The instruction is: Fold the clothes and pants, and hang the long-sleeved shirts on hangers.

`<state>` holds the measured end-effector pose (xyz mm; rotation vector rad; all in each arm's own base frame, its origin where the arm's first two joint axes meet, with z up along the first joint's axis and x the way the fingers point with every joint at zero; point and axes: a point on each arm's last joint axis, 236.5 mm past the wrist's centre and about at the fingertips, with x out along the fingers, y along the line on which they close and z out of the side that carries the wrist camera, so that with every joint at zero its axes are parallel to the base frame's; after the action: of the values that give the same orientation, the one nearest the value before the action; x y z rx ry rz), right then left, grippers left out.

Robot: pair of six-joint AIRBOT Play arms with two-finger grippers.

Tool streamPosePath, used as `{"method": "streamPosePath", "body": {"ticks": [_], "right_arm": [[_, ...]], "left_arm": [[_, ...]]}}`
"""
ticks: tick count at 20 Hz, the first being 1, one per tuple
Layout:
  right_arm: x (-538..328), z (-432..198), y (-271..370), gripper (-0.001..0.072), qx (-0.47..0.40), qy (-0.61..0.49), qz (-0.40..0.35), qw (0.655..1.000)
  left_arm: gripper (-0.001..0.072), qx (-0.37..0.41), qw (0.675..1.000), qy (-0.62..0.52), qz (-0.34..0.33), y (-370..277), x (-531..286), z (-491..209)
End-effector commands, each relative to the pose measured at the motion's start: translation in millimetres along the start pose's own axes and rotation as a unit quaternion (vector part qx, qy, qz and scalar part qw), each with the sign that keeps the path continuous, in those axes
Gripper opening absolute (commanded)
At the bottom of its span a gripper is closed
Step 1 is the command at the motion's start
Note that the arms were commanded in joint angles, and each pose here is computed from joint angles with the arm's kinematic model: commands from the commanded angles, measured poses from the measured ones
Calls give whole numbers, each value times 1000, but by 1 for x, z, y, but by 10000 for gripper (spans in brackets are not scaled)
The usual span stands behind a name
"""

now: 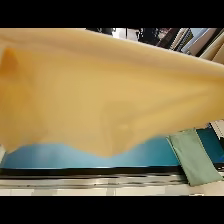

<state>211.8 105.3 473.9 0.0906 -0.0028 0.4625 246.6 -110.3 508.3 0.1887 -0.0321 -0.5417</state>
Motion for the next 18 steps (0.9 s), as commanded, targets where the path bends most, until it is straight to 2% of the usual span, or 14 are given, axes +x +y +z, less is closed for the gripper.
{"method": "streamPosePath", "body": {"ticks": [1, 3, 5, 7, 9, 10, 11, 12, 13, 14, 15, 16, 17, 18], "right_arm": [[91, -59, -42, 16, 23, 104, -11, 994], [174, -146, -82, 16, 49, 212, -17, 976], [247, -242, -122, 16, 83, 285, -32, 954], [303, -328, -162, 16, 103, 310, -60, 943], [343, -372, -194, 16, 110, 293, -88, 946], [361, -379, -204, 17, 111, 280, -93, 949], [373, -379, -210, 89, 115, 268, -97, 952], [381, -375, -216, 320, 122, 262, -101, 952], [378, -370, -221, 488, 136, 270, -106, 947], [365, -368, -226, 497, 154, 296, -110, 936], [347, -368, -231, 497, 161, 328, -110, 925], [323, -371, -237, 496, 167, 365, -111, 909], [297, -375, -242, 496, 171, 403, -108, 893], [265, -382, -244, 465, 168, 451, -97, 871]], "left_arm": [[5, -105, 988, 108, -34, 46, 65, -99], [5, -196, 960, 192, -51, 80, 117, -205], [5, -250, 935, 246, -52, 106, 163, -307], [7, -301, 913, 275, -19, 135, 211, -403], [27, -320, 905, 279, 15, 164, 246, -459], [169, -327, 904, 275, 23, 177, 260, -471], [430, -331, 904, 268, 26, 187, 270, -473], [543, -338, 902, 268, 31, 197, 273, -471], [543, -344, 894, 285, 38, 204, 265, -469], [538, -352, 876, 326, 49, 207, 245, -473], [465, -346, 850, 392, 68, 208, 212, -486], [394, -337, 810, 469, 101, 211, 169, -503], [346, -326, 755, 552, 139, 212, 119, -517], [334, -314, 716, 607, 148, 207, 83, -521]]}}
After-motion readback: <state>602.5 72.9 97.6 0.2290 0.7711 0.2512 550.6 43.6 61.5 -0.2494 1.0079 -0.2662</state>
